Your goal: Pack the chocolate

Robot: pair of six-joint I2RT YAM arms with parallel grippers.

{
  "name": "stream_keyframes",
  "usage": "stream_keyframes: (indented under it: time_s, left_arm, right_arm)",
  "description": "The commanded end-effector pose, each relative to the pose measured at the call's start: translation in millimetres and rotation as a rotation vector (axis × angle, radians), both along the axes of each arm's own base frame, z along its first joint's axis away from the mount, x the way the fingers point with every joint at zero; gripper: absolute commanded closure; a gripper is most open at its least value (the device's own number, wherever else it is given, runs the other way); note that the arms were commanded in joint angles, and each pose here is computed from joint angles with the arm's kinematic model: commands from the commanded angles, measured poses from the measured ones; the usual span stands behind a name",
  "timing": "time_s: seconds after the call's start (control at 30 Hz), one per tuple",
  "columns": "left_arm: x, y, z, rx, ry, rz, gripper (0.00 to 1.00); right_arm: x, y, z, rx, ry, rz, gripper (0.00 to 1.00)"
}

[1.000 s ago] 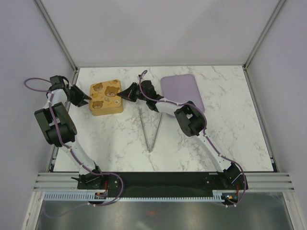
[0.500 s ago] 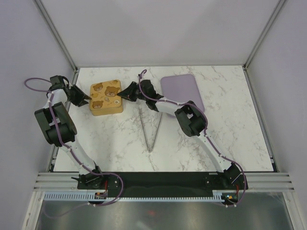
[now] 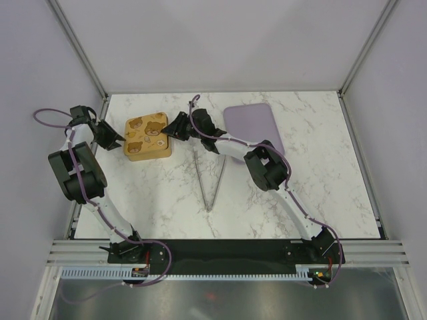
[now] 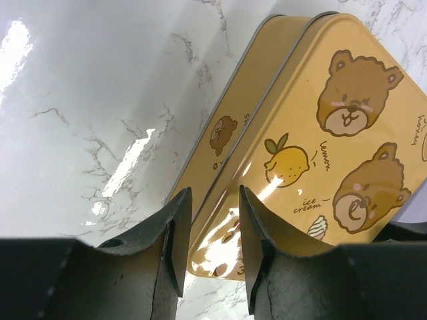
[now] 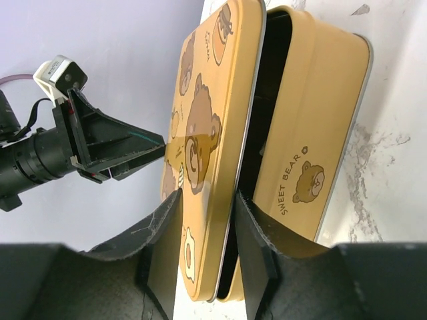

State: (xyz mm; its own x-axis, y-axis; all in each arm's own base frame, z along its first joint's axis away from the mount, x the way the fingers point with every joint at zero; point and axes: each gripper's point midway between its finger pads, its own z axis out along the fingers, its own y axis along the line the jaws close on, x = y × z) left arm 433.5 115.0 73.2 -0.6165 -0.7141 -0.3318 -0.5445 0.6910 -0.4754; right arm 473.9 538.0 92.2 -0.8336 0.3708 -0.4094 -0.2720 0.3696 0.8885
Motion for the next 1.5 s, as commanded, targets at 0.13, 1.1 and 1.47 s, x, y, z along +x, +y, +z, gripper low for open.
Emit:
stream_keyframes:
  time_s: [0.13,1.1,1.47]
  left_arm:
    - [0,3,5,0.047,-0.012,-0.034,0.59]
    - [13,-26,6,-0.024,-0.043,-0.119,0.64]
    - [10,-25,1,-0.013,-0.026,-0.111,0.65]
  right_arm:
    - [2,-14,-6,-0.127,-0.019,-0.036,0.57]
    - [8,-6,-6,-0.137,-0.059,-0.034,0.42]
    - [-4,-14,-42,-0.188,0.007,-0.044,0.51]
